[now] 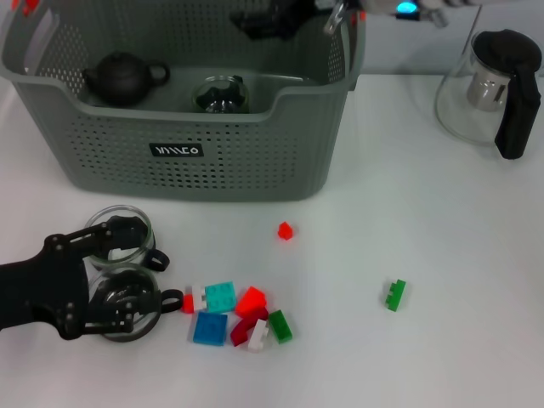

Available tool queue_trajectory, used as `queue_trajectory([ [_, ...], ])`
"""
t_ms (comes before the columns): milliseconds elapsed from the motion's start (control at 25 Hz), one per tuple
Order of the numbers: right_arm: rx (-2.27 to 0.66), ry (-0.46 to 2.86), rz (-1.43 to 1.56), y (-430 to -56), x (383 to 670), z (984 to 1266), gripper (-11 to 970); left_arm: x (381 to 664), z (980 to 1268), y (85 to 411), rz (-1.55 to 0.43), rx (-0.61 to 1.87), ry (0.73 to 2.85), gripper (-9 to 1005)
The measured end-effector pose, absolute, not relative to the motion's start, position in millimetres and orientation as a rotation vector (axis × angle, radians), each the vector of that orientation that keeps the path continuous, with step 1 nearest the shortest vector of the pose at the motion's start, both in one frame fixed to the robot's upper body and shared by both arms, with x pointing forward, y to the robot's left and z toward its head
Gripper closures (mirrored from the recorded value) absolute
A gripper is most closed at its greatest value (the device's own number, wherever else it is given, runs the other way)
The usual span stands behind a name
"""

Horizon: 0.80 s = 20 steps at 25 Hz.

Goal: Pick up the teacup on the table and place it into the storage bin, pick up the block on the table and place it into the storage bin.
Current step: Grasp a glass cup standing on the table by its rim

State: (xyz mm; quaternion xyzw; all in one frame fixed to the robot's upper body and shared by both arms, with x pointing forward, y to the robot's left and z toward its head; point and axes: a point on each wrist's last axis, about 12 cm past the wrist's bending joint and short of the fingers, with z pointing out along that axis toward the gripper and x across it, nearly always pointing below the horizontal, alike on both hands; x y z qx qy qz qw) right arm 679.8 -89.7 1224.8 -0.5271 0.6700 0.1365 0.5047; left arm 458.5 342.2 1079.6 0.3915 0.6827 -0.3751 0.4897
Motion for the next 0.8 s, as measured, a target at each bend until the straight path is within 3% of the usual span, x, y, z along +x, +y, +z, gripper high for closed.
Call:
queue_trajectory([
  [320, -1.184, 1.462, 0.602, -128.5, 630.9, 1244.6, 231, 456.2, 1079.7, 344.5, -0.904, 0.916, 1.654, 93],
  [640, -1.177, 1.443, 0.838, -190.7, 571.0, 1202.8, 195, 454.6, 1080.3, 345.9, -0.903, 0.886, 1.645, 93],
  [800, -1.149, 1.485, 0.850, -210.7, 558.1, 1186.1, 197, 454.8, 1082.3, 345.3, -0.910, 0.885, 1.629, 94],
])
